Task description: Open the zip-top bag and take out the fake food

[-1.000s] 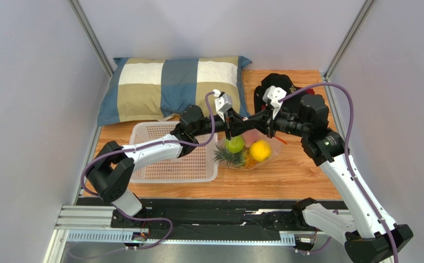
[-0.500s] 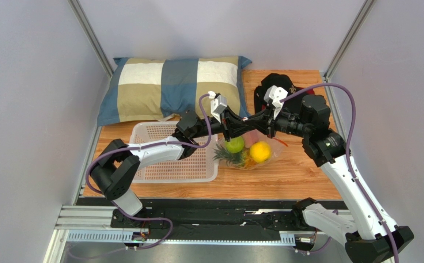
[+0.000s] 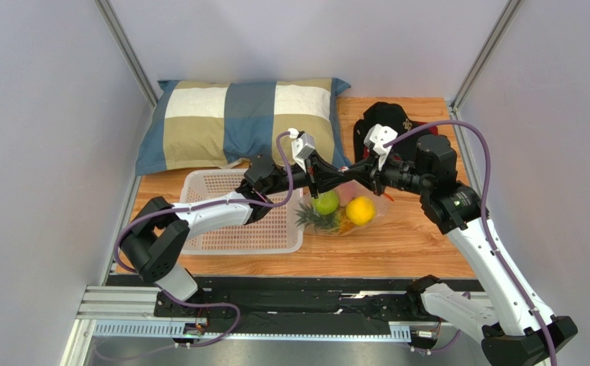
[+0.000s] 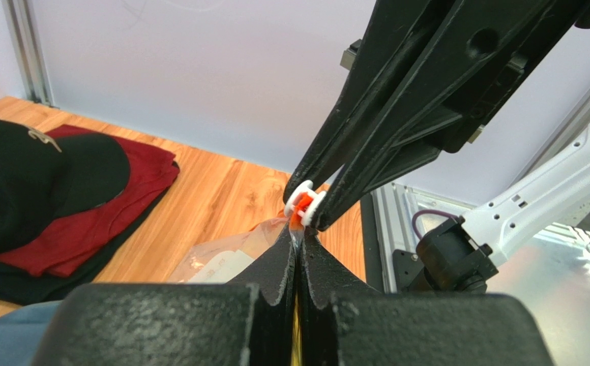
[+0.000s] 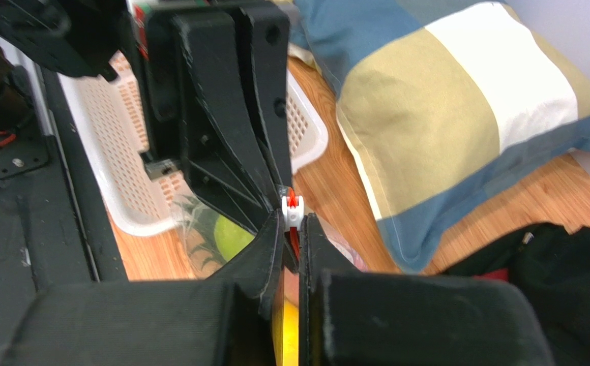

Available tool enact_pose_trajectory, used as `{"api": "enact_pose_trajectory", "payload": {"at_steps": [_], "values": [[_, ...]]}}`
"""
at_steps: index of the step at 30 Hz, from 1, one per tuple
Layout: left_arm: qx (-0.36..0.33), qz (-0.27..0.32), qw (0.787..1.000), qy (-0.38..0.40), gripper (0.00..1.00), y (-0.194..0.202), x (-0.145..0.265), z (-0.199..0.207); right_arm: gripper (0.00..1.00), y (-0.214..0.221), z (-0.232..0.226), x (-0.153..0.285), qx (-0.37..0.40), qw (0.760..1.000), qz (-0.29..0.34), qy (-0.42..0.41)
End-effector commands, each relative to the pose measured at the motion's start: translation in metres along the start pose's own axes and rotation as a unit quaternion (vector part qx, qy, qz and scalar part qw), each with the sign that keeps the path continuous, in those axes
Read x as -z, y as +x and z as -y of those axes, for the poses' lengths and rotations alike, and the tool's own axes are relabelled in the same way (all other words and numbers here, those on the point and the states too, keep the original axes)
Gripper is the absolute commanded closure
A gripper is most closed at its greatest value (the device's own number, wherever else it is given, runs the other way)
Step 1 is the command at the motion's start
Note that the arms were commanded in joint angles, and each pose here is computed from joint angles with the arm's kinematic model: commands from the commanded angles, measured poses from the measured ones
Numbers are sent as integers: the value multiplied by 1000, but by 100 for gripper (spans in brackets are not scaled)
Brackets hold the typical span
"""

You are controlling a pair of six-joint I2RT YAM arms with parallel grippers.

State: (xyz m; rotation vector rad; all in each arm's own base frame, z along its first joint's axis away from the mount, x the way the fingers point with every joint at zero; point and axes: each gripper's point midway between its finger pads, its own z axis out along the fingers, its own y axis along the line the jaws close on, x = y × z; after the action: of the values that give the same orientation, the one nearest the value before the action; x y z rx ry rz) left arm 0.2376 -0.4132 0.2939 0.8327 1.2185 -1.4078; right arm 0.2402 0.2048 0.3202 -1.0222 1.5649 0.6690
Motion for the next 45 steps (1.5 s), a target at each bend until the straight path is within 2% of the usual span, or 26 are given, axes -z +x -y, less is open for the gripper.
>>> {"api": "enact_pose_trajectory", "payload": {"at_steps": [1,6,9,10,11,12,15,19,23,26,28,29,31,32,33,39,45], "values": [[-54,32,998,2,100,-34,7,10,100,17,7,12,27,998,-40,31],[-54,22,998,-5,100,-31,12,9,100,20,6,14,25,998,-40,35],[-48,6,999,20,100,-27,10,17,100,11,3,13,12,999,-21,26],[-36,-15,999,15,100,-19,10,15,100,5,1,13,10,1000,-13,19],[-39,-17,999,25,94,-23,8,18,100,2,-1,12,3,1000,-9,15],[-37,-20,999,31,72,-22,8,20,100,-1,-3,13,-3,1000,-3,12],[-38,-10,999,28,50,-23,7,20,100,-14,-9,13,-20,1000,21,2],[-25,13,999,33,45,-27,0,20,100,-28,-16,16,-48,998,50,-9],[-9,29,998,60,45,-28,-13,22,100,-37,-18,16,-56,996,70,-13],[3,41,997,72,50,-30,-21,22,100,-37,-19,15,-59,996,72,-18],[7,47,996,75,62,-30,-22,21,100,-36,-18,14,-60,996,70,-17],[10,51,996,67,75,-28,-22,18,100,-36,-19,14,-60,996,70,-19],[9,61,996,65,85,-30,-20,16,100,-32,-18,13,-60,996,67,-17],[7,65,996,66,95,-32,-19,17,100,-31,-18,13,-58,996,66,-15],[7,67,996,62,100,-33,-19,15,100,-28,-17,13,-57,996,64,-12],[-3,74,997,34,100,-34,-5,8,100,-4,-4,19,-22,999,24,36],[-8,49,999,16,100,-26,0,6,100,13,8,25,-3,997,-21,68]]}}
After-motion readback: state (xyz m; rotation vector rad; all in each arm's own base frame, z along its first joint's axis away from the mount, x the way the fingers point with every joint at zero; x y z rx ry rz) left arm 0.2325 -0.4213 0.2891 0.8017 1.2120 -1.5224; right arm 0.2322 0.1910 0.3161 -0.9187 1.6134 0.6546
